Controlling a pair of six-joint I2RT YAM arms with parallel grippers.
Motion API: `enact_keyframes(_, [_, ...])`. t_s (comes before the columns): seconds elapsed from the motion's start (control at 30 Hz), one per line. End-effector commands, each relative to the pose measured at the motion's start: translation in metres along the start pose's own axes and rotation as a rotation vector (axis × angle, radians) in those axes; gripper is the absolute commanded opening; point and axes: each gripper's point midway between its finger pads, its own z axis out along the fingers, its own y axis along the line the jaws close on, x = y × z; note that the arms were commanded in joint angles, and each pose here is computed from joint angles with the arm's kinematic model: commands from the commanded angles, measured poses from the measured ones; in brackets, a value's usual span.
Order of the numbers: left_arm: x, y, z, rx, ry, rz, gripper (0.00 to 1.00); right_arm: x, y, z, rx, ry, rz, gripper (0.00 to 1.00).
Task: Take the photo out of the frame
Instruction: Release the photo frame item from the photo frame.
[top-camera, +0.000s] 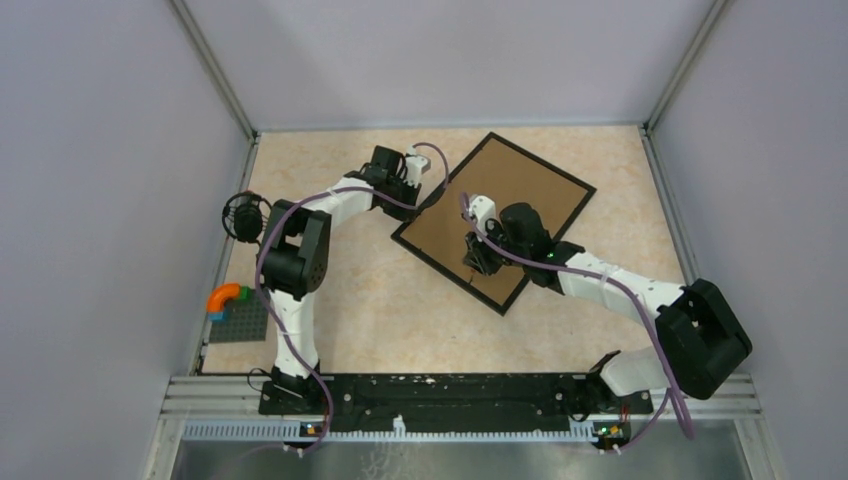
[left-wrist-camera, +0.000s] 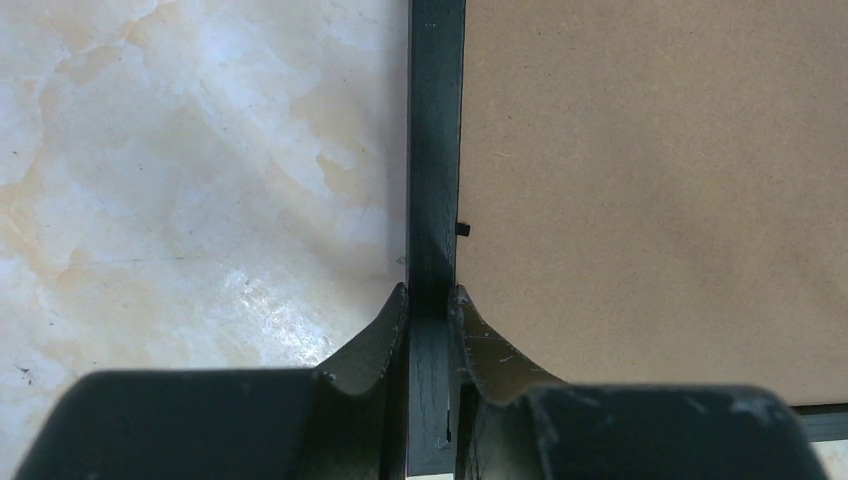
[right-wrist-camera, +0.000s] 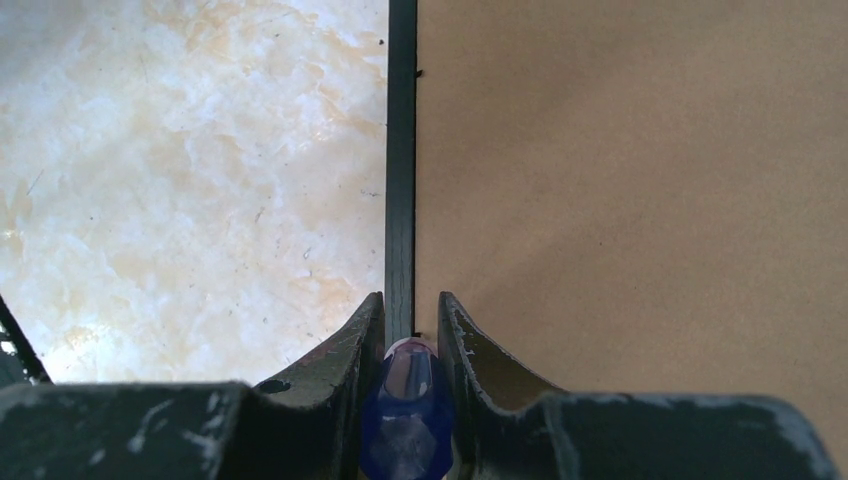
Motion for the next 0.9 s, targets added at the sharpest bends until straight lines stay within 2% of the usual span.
enact_keyframes(0.0, [0.052, 0.001, 0.03, -0.002, 0.132, 0.002, 0.05, 0.044, 0.031, -0.004, -0.116, 0.161, 0.142, 0.0])
enact_keyframes(0.1, [0.025, -0.022, 0.004, 0.124, 0.006, 0.1, 0.22, 0.035, 0.012, -0.006, -0.095, 0.143, 0.206, 0.0])
enact_keyframes(0.23, [-0.024, -0.048, -0.06, 0.242, -0.268, 0.32, 0.46, 0.043, -0.004, -0.002, -0.084, 0.167, 0.277, 0.0])
enact_keyframes(0.3, [-0.028, -0.064, -0.085, 0.301, -0.367, 0.468, 0.52, 0.046, -0.006, 0.0, -0.09, 0.169, 0.314, 0.0])
enact_keyframes(0.4, [-0.004, -0.102, -0.105, 0.471, -0.444, 0.755, 0.57, 0.049, -0.006, 0.005, -0.091, 0.173, 0.34, 0.0])
enact_keyframes(0.57, [0.057, -0.151, -0.09, 0.61, -0.329, 1.085, 0.53, 0.047, -0.007, 0.007, -0.093, 0.168, 0.351, 0.0])
enact_keyframes(0.67, [0.077, -0.167, -0.072, 0.617, -0.245, 1.154, 0.5, 0.046, -0.006, 0.005, -0.101, 0.168, 0.344, 0.0])
enact_keyframes(0.87, [0.086, -0.177, -0.046, 0.568, -0.233, 1.241, 0.49, 0.051, 0.002, 0.002, -0.132, 0.181, 0.361, 0.0])
